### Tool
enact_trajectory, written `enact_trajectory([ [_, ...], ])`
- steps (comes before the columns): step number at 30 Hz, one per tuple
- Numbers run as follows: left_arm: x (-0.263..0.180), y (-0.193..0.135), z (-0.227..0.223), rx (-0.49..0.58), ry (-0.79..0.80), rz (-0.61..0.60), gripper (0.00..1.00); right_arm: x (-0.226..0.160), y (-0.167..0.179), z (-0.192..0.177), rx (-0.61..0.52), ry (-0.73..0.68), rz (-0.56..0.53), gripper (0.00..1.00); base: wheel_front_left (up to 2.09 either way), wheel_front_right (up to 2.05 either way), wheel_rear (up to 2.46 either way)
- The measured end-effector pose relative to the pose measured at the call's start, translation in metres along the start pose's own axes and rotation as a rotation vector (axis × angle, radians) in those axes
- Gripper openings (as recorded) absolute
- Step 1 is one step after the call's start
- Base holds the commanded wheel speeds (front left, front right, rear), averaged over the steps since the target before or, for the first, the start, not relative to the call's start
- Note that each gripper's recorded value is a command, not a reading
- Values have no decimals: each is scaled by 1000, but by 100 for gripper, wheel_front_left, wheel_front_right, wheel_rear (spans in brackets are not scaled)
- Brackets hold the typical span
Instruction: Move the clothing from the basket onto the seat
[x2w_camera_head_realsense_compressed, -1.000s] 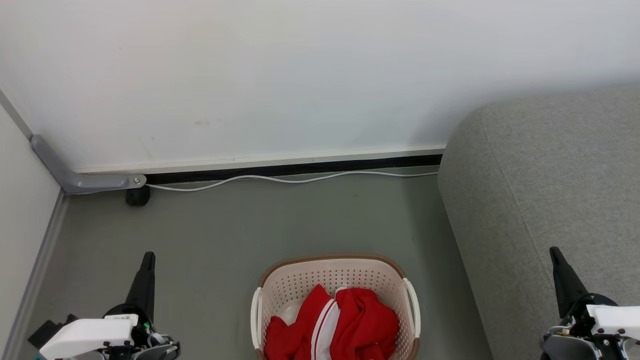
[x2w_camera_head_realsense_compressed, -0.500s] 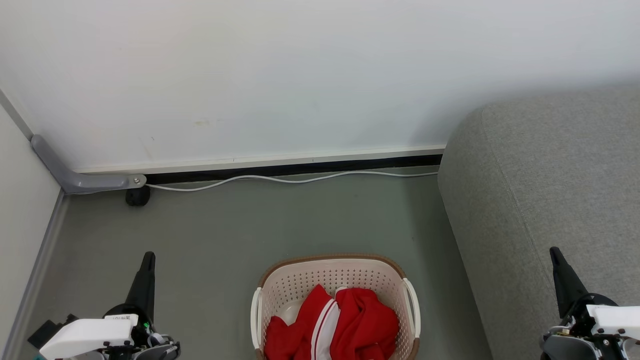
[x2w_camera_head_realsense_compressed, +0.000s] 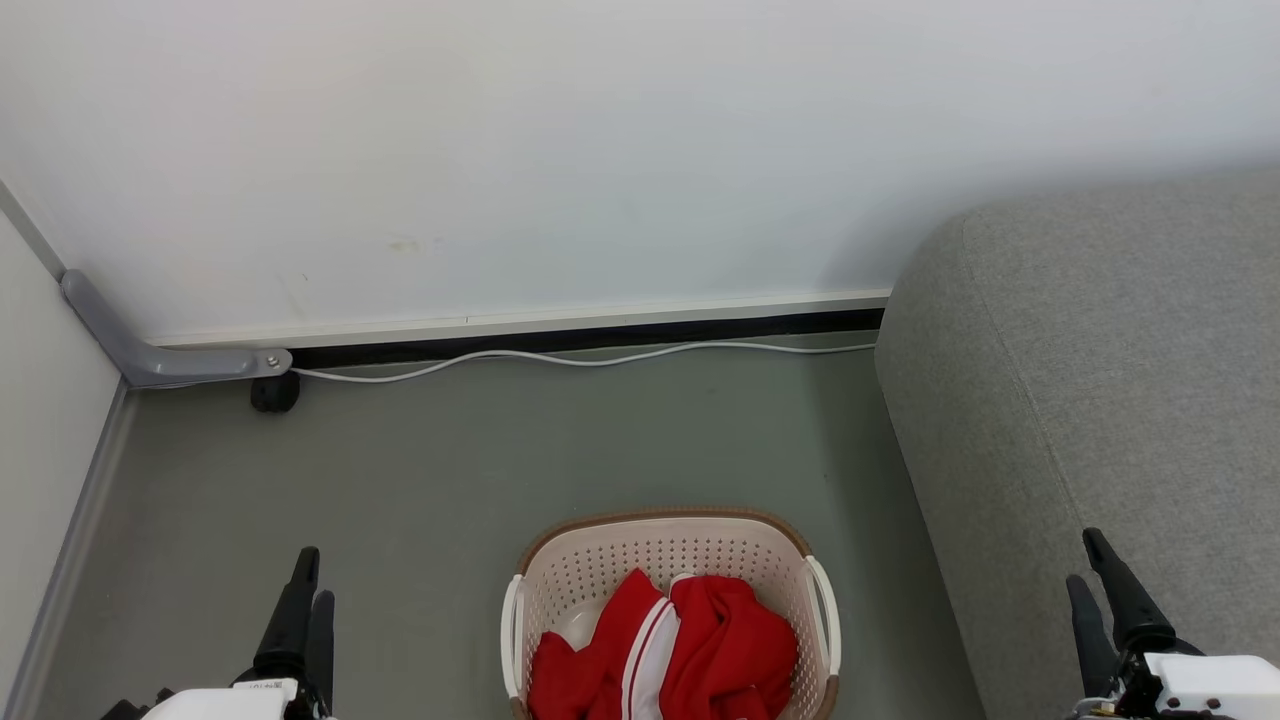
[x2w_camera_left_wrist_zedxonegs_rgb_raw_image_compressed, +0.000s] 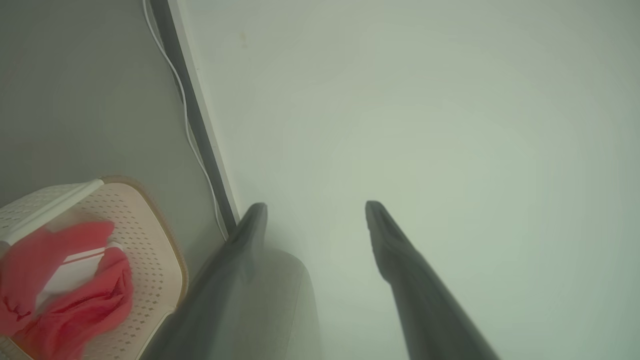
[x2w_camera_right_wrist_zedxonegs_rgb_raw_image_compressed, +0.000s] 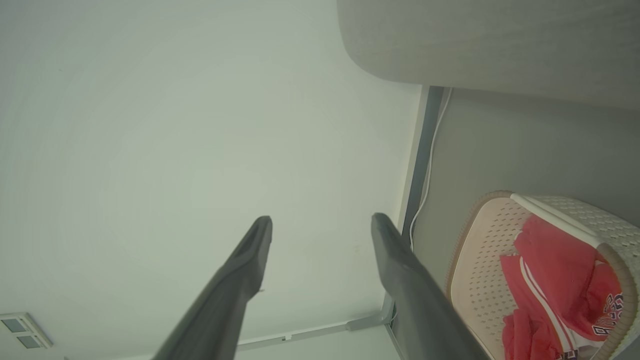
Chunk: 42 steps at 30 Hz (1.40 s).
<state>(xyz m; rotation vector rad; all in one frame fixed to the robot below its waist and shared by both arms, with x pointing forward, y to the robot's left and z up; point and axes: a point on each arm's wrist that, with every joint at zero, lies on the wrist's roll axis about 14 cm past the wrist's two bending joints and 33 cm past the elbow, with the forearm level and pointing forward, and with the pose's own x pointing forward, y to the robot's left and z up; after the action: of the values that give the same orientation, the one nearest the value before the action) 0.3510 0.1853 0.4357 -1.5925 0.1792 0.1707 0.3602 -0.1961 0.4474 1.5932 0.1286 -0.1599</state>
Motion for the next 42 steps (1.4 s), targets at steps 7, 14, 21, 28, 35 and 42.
enact_trajectory([
  [7,4,-2,1,28,-11,-2,100,4,3,0,-36,-2,4,100,0,0,0],
  [14,8,-5,3,87,-24,-5,100,11,10,-3,-79,4,18,100,0,0,0],
  [21,11,-7,6,165,-38,-5,100,17,15,-2,-149,4,26,100,0,0,0],
  [28,14,-10,8,256,-51,-9,100,24,22,-4,-226,5,40,100,0,0,0],
  [35,20,-16,9,355,-62,-19,100,30,27,0,-314,-7,50,100,0,0,0],
  [42,23,-18,9,476,-66,-19,100,36,34,0,-424,-6,64,100,0,0,0],
])
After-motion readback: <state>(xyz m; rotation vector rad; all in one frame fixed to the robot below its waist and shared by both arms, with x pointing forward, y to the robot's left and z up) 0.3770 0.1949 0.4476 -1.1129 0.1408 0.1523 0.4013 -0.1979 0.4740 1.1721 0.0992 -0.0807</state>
